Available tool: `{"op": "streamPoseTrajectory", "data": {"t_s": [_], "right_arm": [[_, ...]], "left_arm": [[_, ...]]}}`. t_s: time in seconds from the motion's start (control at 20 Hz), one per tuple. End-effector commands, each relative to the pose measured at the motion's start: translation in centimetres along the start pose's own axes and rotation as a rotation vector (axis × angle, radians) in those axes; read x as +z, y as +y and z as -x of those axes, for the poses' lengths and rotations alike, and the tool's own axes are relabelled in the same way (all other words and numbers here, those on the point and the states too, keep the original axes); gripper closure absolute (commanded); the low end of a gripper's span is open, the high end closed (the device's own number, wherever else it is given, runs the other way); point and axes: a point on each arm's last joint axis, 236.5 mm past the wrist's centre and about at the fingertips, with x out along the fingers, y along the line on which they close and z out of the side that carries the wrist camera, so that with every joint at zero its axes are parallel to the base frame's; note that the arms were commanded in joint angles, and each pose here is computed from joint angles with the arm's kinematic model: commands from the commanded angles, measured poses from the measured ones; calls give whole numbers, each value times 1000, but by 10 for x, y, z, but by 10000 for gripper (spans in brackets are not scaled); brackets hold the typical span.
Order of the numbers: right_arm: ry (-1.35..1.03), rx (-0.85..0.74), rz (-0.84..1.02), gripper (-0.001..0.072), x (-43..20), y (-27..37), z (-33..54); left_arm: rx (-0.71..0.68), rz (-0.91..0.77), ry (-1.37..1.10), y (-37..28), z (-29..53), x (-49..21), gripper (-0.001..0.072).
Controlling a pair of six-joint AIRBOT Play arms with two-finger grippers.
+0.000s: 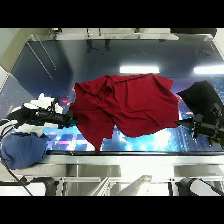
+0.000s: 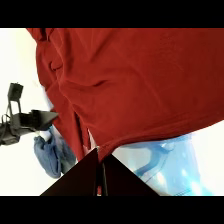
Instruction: Fold the shirts.
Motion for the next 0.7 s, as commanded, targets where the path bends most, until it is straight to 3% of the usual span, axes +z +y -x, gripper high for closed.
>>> {"op": "streamPoseTrajectory", "data": {"t_s": [0.0, 0.15, 0.3, 0.4, 0.5, 0.65], "right_arm": [[-5, 0, 8, 695, 3, 2, 2], [-27, 151, 98, 695, 21, 60, 18], [-174, 411, 407, 695, 47, 198, 75], [-364, 561, 667, 695, 44, 306, 133], [-585, 647, 929, 695, 17, 400, 193], [-899, 539, 1239, 696, -36, 484, 250]], "left_arm": [[-99, -32, 29, -27, 24, 4, 697], [-233, -167, -94, -92, 83, 18, 698], [-442, -540, -394, -229, 203, 9, 698], [-512, -808, -701, -327, 304, -31, 690], [-471, -1047, -953, -394, 374, -93, 688], [-266, -1286, -1230, -450, 423, -176, 688]]}}
